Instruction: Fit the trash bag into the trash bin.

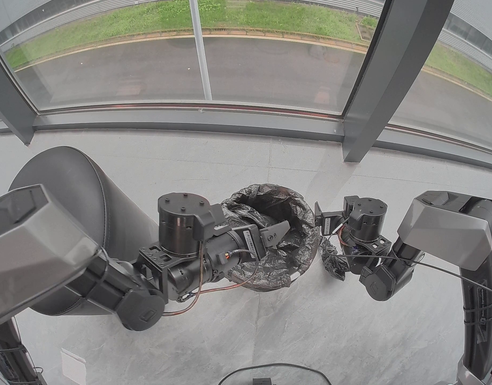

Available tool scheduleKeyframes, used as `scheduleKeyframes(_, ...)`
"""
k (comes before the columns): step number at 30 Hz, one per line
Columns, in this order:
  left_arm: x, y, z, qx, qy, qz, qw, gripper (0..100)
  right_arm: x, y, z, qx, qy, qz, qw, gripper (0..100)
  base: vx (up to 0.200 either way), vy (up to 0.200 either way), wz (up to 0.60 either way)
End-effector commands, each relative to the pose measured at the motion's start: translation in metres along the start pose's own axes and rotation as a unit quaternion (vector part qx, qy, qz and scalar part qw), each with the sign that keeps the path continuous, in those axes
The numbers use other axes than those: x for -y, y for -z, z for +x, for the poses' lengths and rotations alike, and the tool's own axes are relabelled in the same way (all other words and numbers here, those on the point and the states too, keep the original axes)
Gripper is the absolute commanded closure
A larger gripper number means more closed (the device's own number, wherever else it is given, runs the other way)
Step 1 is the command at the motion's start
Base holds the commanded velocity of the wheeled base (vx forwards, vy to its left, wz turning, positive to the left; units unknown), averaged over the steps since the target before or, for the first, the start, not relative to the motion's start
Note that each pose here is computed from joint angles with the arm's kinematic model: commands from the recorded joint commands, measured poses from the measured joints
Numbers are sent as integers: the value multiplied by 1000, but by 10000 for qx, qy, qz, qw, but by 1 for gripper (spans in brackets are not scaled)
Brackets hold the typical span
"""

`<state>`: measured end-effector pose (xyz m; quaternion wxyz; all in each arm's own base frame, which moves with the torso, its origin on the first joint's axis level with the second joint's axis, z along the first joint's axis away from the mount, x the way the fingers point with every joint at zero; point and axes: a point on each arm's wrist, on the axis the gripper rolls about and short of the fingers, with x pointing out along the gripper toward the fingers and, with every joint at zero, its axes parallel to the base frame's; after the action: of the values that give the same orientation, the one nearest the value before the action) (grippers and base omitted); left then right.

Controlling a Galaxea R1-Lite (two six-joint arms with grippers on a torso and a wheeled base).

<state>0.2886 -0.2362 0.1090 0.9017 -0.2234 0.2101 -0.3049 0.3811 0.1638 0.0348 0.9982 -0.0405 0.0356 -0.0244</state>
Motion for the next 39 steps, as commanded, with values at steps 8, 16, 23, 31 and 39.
scheduleKeyframes(8, 4, -19, -30, 328, 57, -28, 9994, 0, 0, -3, 0, 54, 3, 31, 10000, 0, 0, 0, 0)
scheduleKeyframes(16, 4, -18, -29, 321, 53, -28, 9995, 0, 0, -3, -1, 54, -4, 30, 10000, 0, 25, 0, 0)
scheduleKeyframes(23, 3, -17, -28, 308, 45, -29, 9995, 0, 0, -2, 0, 47, 3, 27, 10000, 0, 114, 0, 0)
scheduleKeyframes(31, 2, -16, -28, 289, 33, -30, 9996, 0, 0, -2, 0, 47, 3, 27, 10000, 0, 0, 0, 0)
scheduleKeyframes(39, 2, -16, -27, 276, 24, -8, 9996, 0, 0, -2, -1, 47, -4, 27, 10000, 0, 25, 0, 0)
